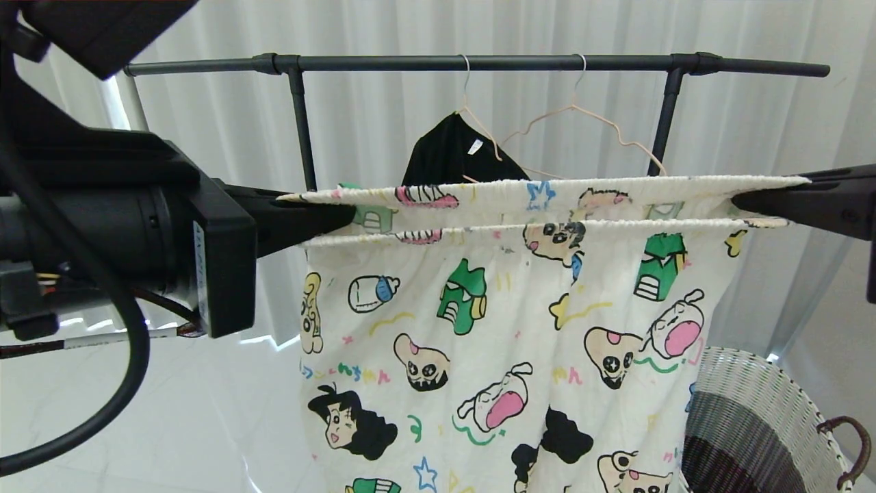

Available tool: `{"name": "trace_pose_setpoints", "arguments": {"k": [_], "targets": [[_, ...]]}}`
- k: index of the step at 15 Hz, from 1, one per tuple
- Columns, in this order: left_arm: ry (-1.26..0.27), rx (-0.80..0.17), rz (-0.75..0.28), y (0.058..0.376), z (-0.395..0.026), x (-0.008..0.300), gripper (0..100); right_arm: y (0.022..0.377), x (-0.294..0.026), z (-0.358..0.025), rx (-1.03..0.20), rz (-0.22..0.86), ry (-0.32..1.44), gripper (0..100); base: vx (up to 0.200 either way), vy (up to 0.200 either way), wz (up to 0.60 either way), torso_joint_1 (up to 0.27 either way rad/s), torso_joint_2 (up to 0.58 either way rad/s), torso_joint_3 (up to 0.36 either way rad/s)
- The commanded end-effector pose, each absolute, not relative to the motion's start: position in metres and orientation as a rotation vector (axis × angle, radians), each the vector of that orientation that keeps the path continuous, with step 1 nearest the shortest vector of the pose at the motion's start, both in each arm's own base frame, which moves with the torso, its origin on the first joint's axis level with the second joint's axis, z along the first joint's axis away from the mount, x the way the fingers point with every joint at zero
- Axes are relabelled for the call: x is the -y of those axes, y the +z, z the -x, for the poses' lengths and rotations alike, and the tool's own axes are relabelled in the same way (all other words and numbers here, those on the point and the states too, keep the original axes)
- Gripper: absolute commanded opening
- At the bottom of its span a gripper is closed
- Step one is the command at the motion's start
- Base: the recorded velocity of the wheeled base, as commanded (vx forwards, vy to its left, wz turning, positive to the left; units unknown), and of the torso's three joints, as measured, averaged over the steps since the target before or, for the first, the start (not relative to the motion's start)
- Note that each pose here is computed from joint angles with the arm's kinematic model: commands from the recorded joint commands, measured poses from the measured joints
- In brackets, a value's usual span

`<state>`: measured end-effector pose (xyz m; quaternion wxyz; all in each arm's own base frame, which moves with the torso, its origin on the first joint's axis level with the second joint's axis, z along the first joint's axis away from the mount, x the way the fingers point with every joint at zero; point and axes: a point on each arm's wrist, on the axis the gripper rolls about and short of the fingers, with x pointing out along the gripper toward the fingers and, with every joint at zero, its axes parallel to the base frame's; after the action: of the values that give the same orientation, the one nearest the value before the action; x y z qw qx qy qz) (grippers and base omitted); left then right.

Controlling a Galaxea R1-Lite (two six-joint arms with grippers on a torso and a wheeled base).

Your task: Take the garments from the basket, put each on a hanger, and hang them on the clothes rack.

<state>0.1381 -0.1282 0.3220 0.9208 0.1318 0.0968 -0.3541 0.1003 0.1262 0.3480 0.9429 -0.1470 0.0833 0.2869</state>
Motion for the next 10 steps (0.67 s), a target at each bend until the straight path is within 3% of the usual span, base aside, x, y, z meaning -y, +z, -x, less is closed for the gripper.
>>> {"name": "trace_pose_setpoints", "arguments": {"k": [1,10], "targets": [[-0.724,-0.217,-0.279,0.318,-0.142,0.132,0,0.350,-0.126,-0.101,-0.166,0.297,0.579,0,0.000,0.000,0.00,0.000,0.00,0.000],[-0.726,-0.167,-0.279,0.318,-0.144,0.135,0,0.351,-0.114,-0.093,-0.174,0.300,0.578,0,0.000,0.000,0.00,0.000,0.00,0.000]]}}
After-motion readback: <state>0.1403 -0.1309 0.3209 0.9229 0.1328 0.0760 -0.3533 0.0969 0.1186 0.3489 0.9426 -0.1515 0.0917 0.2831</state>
